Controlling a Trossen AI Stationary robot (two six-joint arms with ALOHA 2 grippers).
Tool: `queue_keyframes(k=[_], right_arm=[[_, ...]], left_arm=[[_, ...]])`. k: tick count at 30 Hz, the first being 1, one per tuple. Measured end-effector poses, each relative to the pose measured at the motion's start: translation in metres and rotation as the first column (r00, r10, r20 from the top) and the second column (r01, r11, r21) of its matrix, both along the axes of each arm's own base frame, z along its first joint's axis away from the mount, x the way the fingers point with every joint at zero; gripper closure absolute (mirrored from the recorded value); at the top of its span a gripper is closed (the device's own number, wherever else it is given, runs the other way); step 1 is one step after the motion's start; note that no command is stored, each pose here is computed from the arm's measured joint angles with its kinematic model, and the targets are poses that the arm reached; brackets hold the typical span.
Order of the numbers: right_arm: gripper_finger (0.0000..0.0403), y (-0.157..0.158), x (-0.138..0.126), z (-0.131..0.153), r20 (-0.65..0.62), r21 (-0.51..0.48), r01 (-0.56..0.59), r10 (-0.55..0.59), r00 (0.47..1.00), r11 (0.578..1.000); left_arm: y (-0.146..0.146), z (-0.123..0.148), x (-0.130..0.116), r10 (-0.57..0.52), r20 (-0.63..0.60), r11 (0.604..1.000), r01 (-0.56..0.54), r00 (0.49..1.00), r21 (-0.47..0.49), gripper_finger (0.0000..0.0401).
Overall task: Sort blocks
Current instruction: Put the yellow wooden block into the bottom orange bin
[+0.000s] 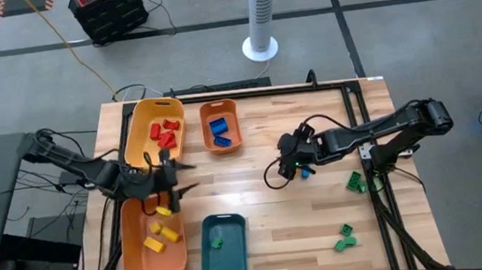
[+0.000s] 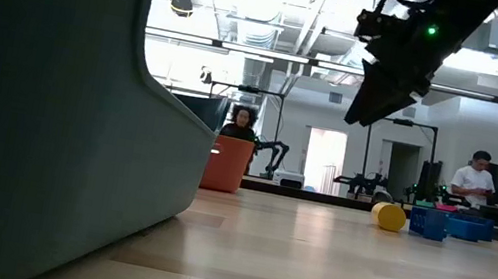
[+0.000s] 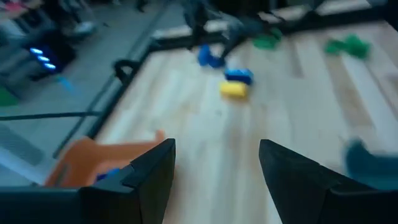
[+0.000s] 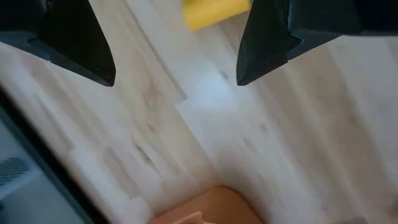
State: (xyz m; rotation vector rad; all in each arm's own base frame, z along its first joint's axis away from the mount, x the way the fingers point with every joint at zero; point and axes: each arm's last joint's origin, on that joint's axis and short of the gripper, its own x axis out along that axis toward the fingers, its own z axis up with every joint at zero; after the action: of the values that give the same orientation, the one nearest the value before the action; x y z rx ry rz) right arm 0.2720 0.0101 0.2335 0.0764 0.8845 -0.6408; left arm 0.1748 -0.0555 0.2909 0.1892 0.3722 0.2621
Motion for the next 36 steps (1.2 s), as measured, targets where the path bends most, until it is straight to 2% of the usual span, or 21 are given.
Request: queue_keyframes(k=[4, 8, 10, 14, 18, 24, 29, 32, 36], right_arm=[[0.0058, -0.005, 0.001, 0.001, 0.027, -0.042, 0.041, -0.04, 0.999, 0.998], [0.0058, -0.008, 0.005, 0.006, 0.101, -0.027, 0.081, -0.078, 0.992, 0.996], [0.006, -0.007, 0.005, 0.006, 0.123, -0.028, 0.109, -0.105, 0.987, 0.994], [0.007, -0.003, 0.001, 0.005, 0.128, -0.024, 0.166, -0.162, 0.978, 0.986], [0.0074, 0.001, 0.0, 0.004, 0.14, -0.002, 0.182, -0.18, 0.974, 0.983], [0.0074, -0.003, 0.0, 0.004, 0.147, 0.004, 0.203, -0.201, 0.969, 0.979], [0.0075, -0.009, 0.0, 0.004, 0.145, 0.004, 0.223, -0.221, 0.964, 0.975], [0.0075, -0.009, 0.001, 0.004, 0.126, 0.029, 0.192, -0.194, 0.973, 0.981], [0.0075, -0.007, 0.001, 0.003, 0.081, 0.044, 0.115, -0.119, 0.99, 0.992]], left_arm=[[0.016, 0.012, 0.009, 0.044, 0.105, 0.999, -0.047, 0.994, 0.028, 0.0173], [0.03, 0.027, 0.017, -0.035, 0.233, 0.999, 0.028, 0.972, 0.036, 0.0173], [0.036, 0.031, 0.019, -0.035, 0.264, 0.999, 0.027, 0.964, 0.034, 0.0173], [0.041, 0.025, 0.019, 0.001, 0.214, 1.0, -0.003, 0.977, 0.006, 0.0173], [0.041, 0.023, 0.021, -0.007, 0.196, 1.0, 0.003, 0.98, 0.021, 0.0173], [0.039, 0.027, 0.021, -0.013, 0.247, 1.0, 0.011, 0.969, 0.009, 0.0173], [0.036, 0.027, 0.021, -0.028, 0.243, 1.0, 0.027, 0.97, 0.011, 0.0173], [0.035, 0.024, 0.02, -0.035, 0.21, 0.999, 0.032, 0.977, 0.021, 0.0173], [0.036, 0.016, 0.019, -0.062, 0.103, 0.992, 0.05, 0.993, 0.113, 0.0173]])
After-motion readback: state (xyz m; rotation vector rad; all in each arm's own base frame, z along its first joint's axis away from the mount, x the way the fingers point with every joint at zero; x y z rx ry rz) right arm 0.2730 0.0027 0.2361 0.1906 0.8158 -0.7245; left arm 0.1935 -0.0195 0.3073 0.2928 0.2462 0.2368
